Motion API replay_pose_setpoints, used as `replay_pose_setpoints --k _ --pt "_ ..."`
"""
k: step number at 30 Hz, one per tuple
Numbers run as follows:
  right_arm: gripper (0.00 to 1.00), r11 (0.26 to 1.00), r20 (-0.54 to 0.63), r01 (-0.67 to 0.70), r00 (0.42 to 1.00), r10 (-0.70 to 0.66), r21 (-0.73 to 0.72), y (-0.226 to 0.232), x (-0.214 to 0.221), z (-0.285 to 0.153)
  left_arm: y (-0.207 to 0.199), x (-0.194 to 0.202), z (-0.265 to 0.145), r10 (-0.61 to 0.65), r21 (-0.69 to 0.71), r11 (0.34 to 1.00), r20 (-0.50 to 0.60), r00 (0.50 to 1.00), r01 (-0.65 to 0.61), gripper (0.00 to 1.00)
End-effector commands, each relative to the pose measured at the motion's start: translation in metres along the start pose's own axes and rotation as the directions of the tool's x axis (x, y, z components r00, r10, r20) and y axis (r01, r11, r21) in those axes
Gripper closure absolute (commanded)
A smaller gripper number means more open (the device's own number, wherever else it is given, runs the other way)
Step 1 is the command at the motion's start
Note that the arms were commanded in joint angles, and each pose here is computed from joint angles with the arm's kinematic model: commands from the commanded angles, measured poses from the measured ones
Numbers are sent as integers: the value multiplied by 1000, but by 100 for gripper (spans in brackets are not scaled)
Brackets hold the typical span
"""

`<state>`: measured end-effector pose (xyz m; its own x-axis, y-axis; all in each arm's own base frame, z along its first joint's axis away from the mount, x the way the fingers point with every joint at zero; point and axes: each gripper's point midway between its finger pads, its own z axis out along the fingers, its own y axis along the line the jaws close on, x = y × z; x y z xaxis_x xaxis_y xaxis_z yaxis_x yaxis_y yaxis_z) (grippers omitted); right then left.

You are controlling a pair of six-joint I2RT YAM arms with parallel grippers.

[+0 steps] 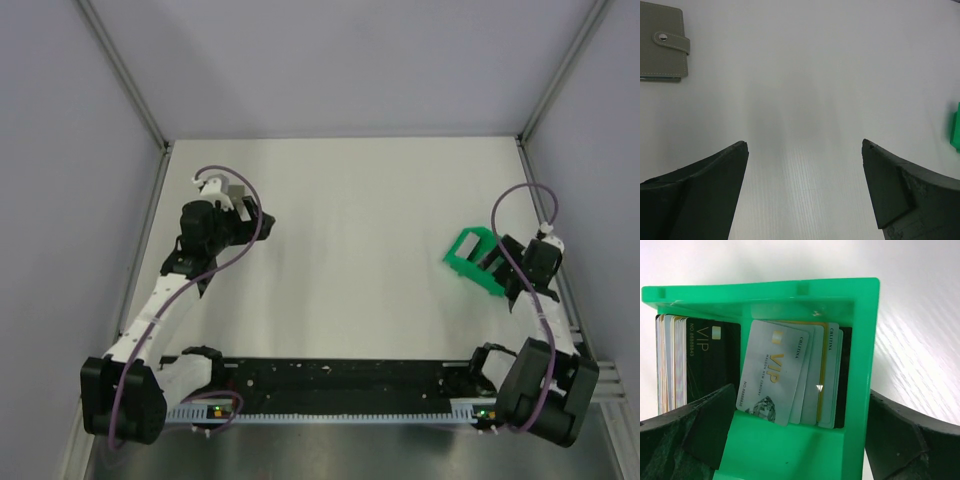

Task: Put the credit cards into the card holder
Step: Move the storage box to the center of the board.

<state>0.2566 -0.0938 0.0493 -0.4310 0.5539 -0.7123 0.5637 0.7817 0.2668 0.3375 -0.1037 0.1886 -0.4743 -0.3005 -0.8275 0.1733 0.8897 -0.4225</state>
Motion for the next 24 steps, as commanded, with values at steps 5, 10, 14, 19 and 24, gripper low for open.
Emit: replay_pose_setpoints --k 5,10,14,19,24 --pt "1 927 -83 64 991 -102 -370 77 -25 19 -18 -1 4 29 123 992 37 999 -33 2" --pt "1 899 -141 148 965 -223 -411 108 -24 32 -14 1 6 38 107 993 31 999 -41 2" --pt "1 875 -153 208 942 -300 -436 132 -14 40 -12 0 6 51 96 994 26 998 -53 2" --pt "1 865 -163 154 952 -259 -478 152 -10 40 -4 -2 6 63 47 997 28 998 -65 2" --pt "1 868 -102 141 972 -213 -476 158 -27 22 6 -9 8 65 -18 998 38 997 -64 2"
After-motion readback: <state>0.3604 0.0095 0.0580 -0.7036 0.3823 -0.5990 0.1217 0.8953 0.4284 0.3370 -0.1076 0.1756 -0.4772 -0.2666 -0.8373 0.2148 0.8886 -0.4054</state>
